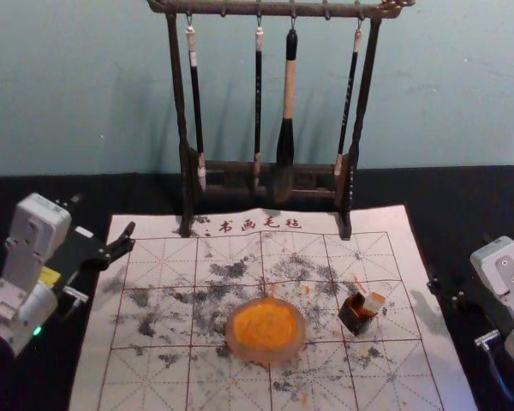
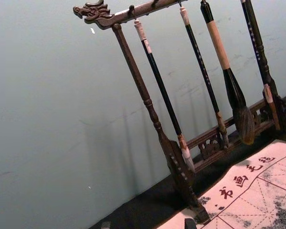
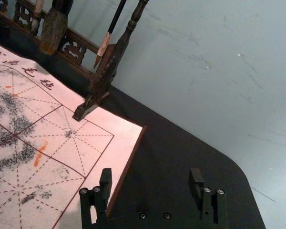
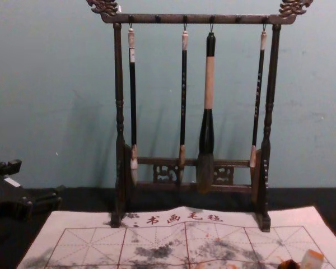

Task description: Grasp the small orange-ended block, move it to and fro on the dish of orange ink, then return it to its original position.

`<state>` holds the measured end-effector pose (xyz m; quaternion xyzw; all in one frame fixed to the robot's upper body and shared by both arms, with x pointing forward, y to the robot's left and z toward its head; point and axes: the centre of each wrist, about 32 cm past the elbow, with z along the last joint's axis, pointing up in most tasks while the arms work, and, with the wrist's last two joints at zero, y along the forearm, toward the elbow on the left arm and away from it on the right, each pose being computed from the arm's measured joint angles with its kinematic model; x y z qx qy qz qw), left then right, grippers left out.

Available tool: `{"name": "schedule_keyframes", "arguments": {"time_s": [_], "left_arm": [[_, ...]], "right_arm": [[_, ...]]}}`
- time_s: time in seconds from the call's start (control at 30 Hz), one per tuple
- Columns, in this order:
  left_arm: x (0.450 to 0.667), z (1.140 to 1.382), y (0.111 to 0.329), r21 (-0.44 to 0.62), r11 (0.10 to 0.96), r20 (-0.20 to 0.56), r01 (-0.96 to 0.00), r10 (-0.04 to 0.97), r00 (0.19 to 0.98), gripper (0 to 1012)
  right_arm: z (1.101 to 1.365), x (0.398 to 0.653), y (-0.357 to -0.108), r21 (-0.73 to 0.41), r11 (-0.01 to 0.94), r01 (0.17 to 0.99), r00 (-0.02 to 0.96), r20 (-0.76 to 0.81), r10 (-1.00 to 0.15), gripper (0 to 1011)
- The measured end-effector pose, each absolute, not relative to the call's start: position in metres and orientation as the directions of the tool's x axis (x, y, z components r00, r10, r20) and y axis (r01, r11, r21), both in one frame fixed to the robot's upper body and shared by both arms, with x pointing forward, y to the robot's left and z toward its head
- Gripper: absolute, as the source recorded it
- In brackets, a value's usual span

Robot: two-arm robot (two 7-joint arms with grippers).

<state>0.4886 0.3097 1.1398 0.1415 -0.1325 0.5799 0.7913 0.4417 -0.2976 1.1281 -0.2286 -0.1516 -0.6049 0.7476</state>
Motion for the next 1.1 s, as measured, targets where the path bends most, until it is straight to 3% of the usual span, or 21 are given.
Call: {"name": "schedule_keyframes", "arguments": {"time_s": [1.1], "left_arm": [[0.4886, 1.1398, 0.3097, 0.070, 0.287, 0.374, -0.955, 0.880, 0.292, 1001]], "right_arm": [[1.1289, 0.4418, -0.2976, -0.159, 0.165, 0.973, 0.224, 0.503, -0.835, 1000]]}}
